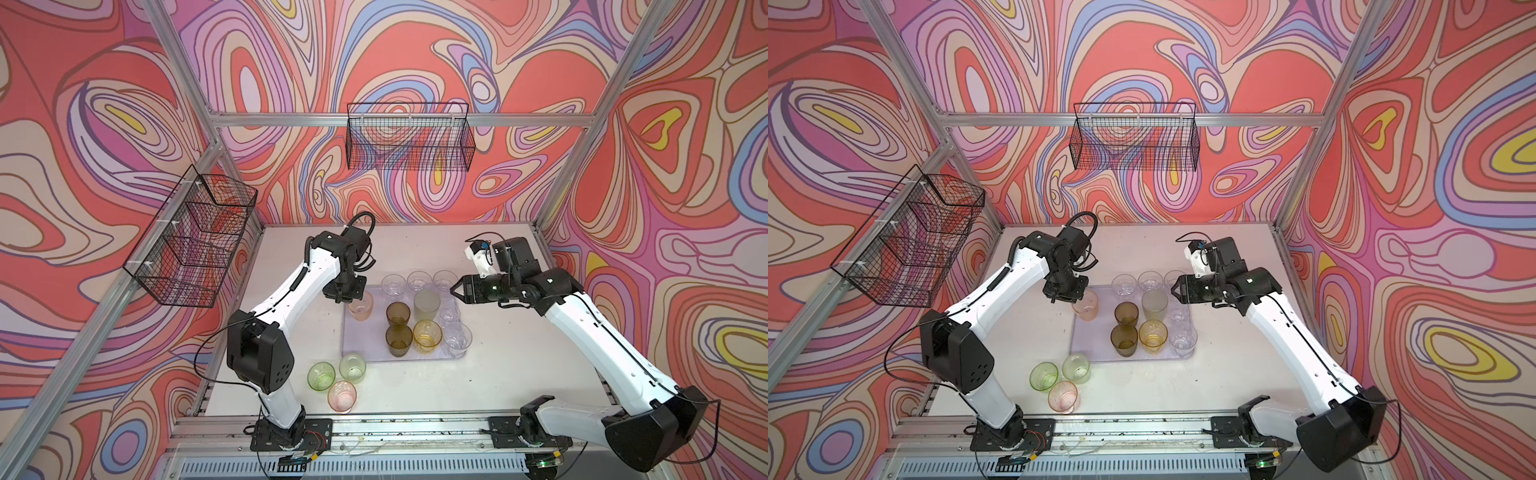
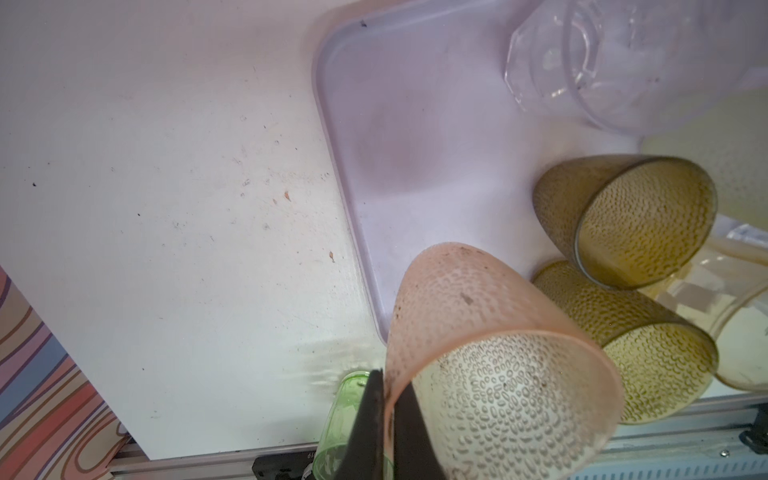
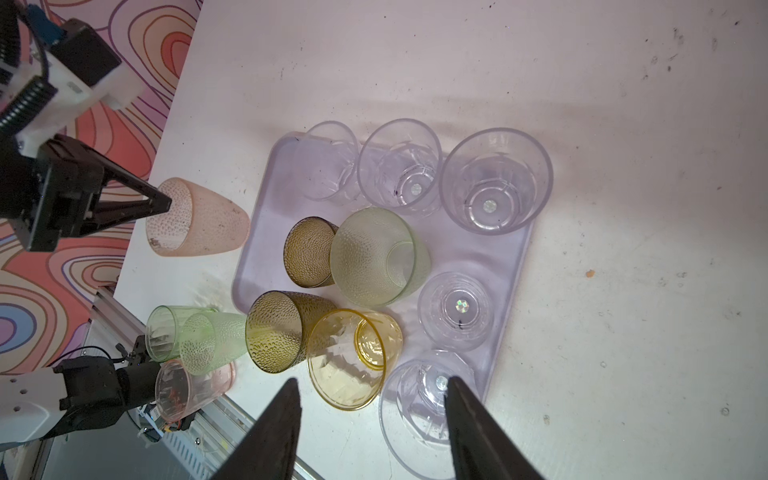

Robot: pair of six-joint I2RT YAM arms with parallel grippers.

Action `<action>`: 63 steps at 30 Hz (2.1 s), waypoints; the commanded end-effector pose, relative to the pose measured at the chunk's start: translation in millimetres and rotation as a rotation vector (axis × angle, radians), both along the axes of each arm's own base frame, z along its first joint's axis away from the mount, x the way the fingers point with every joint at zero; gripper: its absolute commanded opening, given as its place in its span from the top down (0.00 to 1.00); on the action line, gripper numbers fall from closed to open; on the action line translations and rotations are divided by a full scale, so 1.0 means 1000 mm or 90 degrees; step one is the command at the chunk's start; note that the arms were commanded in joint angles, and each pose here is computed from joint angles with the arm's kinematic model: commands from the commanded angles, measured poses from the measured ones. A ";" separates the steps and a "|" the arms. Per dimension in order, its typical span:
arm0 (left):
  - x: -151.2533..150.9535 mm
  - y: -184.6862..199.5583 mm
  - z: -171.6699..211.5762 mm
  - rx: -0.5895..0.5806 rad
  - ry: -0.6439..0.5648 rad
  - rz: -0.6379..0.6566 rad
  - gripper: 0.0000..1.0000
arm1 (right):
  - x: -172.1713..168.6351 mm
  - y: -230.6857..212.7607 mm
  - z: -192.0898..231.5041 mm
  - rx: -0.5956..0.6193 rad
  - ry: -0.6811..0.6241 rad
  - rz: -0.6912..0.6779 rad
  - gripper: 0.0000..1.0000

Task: Place the glasses into the tray
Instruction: 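Lower the pink cup onto the tray corner beside the clear cups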

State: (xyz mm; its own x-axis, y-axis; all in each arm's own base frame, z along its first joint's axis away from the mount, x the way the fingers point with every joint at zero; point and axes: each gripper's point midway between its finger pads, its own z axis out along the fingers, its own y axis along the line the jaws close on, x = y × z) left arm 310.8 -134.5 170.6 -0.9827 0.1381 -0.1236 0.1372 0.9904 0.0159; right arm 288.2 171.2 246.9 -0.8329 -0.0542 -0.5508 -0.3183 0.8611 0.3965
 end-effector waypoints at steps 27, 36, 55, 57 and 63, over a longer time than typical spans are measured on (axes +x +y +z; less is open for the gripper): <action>0.094 -0.006 -0.037 -0.024 -0.039 0.083 1.00 | 0.002 0.002 0.007 0.003 -0.011 0.010 0.41; 0.101 -0.012 -0.051 -0.035 -0.028 0.086 1.00 | 0.002 0.001 0.007 0.000 -0.011 0.010 0.41; 0.109 -0.017 -0.073 -0.038 -0.016 0.090 1.00 | -0.001 0.000 0.009 -0.004 -0.010 0.012 0.41; 0.109 -0.017 -0.075 -0.039 -0.015 0.091 1.00 | -0.001 0.000 0.008 -0.005 -0.009 0.012 0.41; 0.109 -0.017 -0.079 -0.034 -0.010 0.091 1.00 | -0.002 -0.001 0.007 -0.005 -0.007 0.012 0.41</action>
State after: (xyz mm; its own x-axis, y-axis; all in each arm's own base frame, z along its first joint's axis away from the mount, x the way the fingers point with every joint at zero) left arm 416.9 -153.3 95.5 -0.9885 0.0084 -0.1507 0.0144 0.9991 -0.0389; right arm 284.9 170.2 244.3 -0.8392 -0.0739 -0.5388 -0.3251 0.8624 0.3880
